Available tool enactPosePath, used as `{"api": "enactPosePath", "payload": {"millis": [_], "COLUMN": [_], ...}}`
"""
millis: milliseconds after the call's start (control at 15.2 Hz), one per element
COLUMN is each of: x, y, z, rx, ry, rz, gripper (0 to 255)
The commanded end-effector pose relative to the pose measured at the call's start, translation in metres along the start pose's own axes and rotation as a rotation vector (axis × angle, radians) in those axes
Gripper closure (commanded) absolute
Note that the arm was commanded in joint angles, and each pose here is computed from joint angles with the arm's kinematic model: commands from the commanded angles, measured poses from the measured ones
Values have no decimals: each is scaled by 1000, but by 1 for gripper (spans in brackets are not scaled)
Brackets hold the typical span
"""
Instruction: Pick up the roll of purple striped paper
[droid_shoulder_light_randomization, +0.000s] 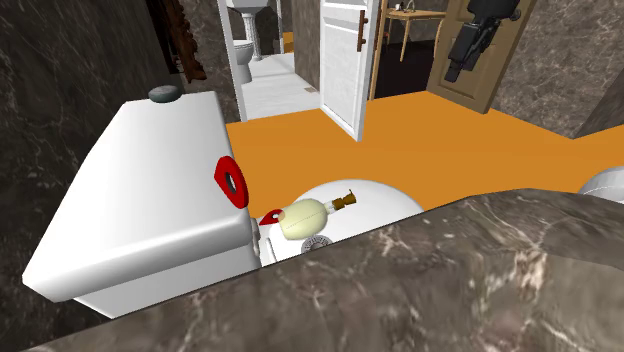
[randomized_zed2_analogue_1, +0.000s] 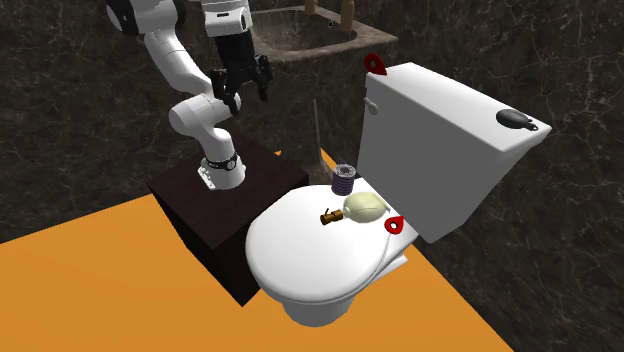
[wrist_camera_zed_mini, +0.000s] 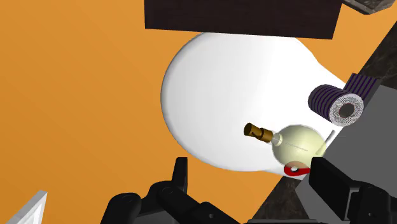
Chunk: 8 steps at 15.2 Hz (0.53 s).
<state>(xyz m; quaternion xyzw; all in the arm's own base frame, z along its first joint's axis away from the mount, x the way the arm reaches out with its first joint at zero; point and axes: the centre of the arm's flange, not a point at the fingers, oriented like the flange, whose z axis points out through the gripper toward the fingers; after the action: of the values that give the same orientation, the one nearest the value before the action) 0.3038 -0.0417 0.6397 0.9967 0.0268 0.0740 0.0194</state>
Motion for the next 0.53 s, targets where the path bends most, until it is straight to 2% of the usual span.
{"api": "enactPosePath", "payload": {"millis": [0,462], "x": [0,22], "y": [0,-63], "z": [0,66], "rx": [0,-9], "ry": [0,-27], "rz": [0,-71], "gripper": [0,0]}}
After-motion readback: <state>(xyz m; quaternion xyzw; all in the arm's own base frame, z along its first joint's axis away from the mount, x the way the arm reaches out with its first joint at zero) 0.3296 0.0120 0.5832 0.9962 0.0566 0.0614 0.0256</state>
